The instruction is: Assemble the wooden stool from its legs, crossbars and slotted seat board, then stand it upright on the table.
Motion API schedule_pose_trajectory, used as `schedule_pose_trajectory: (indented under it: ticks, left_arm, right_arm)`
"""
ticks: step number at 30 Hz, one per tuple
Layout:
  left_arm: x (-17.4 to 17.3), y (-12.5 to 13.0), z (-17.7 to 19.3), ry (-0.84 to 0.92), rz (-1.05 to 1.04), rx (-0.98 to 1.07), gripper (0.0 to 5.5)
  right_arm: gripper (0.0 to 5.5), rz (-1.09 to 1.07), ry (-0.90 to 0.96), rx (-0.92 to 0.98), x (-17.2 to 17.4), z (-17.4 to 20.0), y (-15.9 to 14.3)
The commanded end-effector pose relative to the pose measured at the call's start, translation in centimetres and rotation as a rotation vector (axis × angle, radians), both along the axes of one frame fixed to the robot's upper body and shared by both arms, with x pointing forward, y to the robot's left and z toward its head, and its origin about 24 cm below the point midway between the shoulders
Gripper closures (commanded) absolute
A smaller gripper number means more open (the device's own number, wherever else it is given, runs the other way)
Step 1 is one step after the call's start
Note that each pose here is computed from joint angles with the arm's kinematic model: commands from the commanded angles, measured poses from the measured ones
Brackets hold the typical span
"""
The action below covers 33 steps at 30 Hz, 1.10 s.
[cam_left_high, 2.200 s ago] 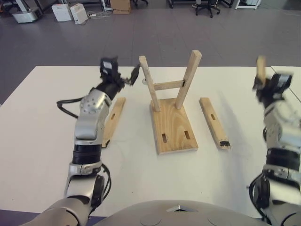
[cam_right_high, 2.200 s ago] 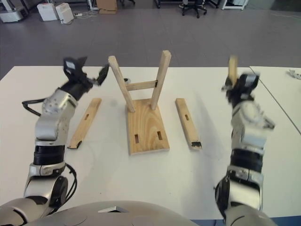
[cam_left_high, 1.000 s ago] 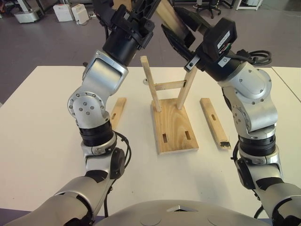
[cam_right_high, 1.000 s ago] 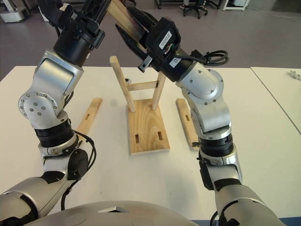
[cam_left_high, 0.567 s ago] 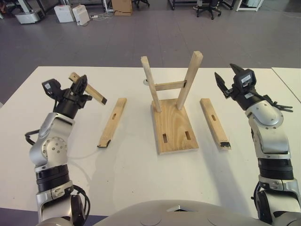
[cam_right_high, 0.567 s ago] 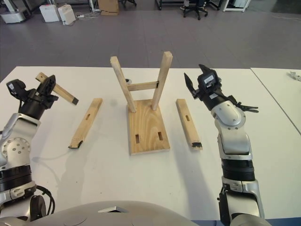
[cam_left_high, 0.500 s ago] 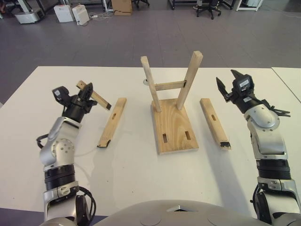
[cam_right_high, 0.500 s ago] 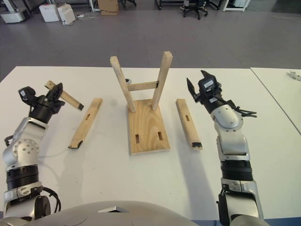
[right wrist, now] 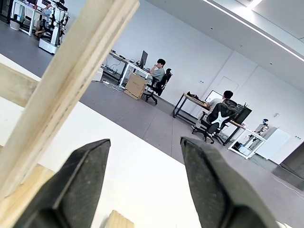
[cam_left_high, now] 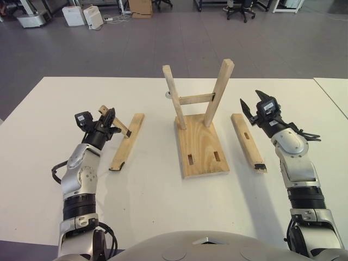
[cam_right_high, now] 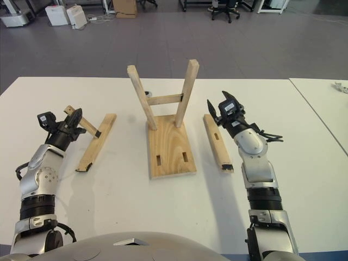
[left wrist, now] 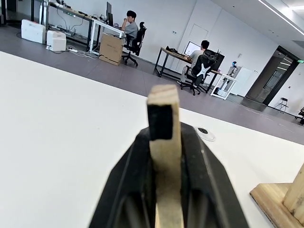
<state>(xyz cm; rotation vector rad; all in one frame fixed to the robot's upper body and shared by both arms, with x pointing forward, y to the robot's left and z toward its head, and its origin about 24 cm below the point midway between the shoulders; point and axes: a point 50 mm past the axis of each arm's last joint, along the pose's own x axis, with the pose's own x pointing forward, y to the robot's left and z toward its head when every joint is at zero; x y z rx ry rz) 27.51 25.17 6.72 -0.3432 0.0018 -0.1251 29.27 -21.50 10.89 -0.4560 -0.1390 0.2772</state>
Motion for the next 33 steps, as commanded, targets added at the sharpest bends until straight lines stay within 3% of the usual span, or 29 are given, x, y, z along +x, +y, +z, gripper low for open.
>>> schedule_pose_trajectory:
  ticks: [1, 6, 8, 10, 14, 17, 24, 29, 31, 33]
  left_arm:
    - [-2.9, 0.3, -5.0, 0.244, 0.006, 0.166, 5.10]
    - [-8.0, -0.7, -11.2, 0.440, -0.089, 0.325, 5.10]
    - [-8.1, -1.3, -12.0, 0.451, -0.133, 0.368, 5.10]
    - [-6.5, -1.1, -10.7, 0.386, -0.120, 0.365, 5.10]
    - [-2.9, -0.1, -4.6, 0.147, -0.068, 0.279, 5.10]
    - [-1.8, -0.2, -1.9, 0.096, -0.132, 0.324, 4.50]
    - [-4.2, 1.2, -0.8, 0.327, -0.131, 0.402, 3.23]
    - [-6.0, -0.4, -2.0, 0.489, -0.205, 0.351, 2.31]
    - [-6.2, -0.5, -2.6, 0.532, -0.216, 0.354, 2.31]
    - [-6.2, -0.3, -3.1, 0.561, -0.208, 0.372, 2.64]
  right_arm:
    - [2.76, -0.008, 0.007, -0.040, -0.3, -0.2, -0.6]
    - [2.76, -0.002, 0.005, -0.088, -0.6, -0.3, -0.8]
    - [2.76, 0.007, 0.000, -0.099, -0.4, -0.2, -0.5]
    - [2.76, 0.014, -0.008, -0.104, -0.3, -0.1, -0.3]
    - [2.76, 0.012, -0.016, -0.105, -0.2, 0.0, -0.2]
    - [2.76, 0.015, -0.017, -0.102, -0.2, -0.1, 0.1]
    - [2.76, 0.064, -0.049, -0.170, -0.5, 0.4, 0.8]
    - [2.76, 0.115, -0.060, -0.216, -0.8, 0.3, 1.9]
    - [2.76, 0.121, -0.059, -0.223, -0.8, 0.3, 2.0]
    - [2.76, 0.123, -0.060, -0.224, -0.8, 0.3, 2.1]
